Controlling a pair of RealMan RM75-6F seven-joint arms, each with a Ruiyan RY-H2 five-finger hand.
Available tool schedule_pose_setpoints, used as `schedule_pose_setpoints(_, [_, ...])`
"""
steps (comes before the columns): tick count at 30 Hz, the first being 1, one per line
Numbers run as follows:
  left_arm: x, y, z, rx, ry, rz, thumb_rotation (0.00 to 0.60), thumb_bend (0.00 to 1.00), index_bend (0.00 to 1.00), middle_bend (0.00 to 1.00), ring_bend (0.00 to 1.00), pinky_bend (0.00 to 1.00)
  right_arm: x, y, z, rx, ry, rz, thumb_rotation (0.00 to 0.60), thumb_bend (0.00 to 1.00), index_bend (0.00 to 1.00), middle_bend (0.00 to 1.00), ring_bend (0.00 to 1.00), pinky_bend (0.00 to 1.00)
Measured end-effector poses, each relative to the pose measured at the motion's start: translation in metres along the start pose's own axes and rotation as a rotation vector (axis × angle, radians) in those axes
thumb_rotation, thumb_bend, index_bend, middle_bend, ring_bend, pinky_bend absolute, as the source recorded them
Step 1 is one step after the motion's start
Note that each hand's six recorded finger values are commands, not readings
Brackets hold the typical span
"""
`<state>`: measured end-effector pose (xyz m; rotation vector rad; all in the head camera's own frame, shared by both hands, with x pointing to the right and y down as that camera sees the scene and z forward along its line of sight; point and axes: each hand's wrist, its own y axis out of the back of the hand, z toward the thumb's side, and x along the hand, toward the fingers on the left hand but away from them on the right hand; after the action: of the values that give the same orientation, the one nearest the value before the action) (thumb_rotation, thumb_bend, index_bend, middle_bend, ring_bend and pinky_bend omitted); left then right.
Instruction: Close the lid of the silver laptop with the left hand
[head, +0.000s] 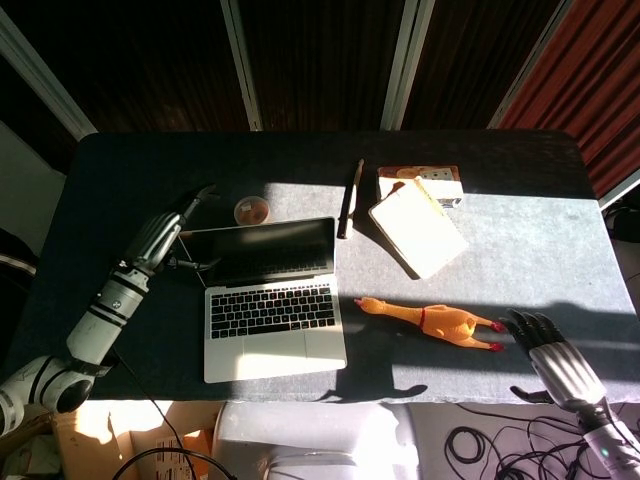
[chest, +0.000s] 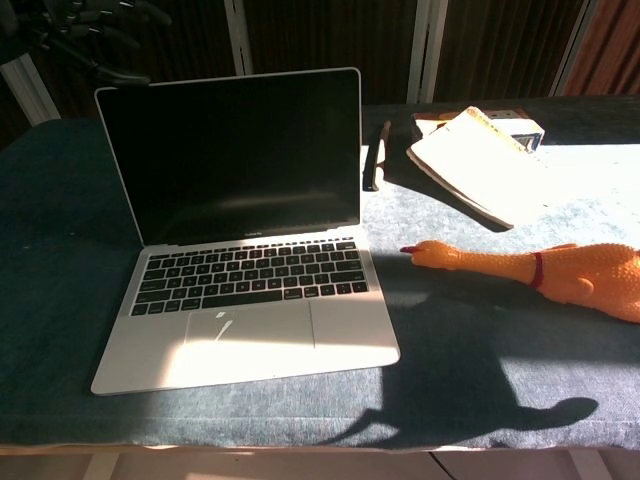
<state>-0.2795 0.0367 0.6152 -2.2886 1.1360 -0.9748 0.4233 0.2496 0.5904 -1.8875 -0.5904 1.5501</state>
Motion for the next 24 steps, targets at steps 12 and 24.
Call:
schedule_pose_setpoints(12, [0.022, -0.033, -0.014, 0.017, 0.057, -0.058, 0.600, 0.21, 0.16, 0.32, 0.19, 0.23, 0.009, 0.001, -0.018, -0.065, -0.028, 0.050, 0.600, 0.09, 0.00, 0.00, 0.00, 0.00])
schedule_pose_setpoints(24, [0.005, -0.034, 0.001, 0.116, 0.028, -0.072, 0.600, 0.25, 0.16, 0.51, 0.39, 0.33, 0.009, 0.001, -0.024, -0.072, -0.044, 0.027, 0.600, 0.09, 0.00, 0.00, 0.00, 0.00])
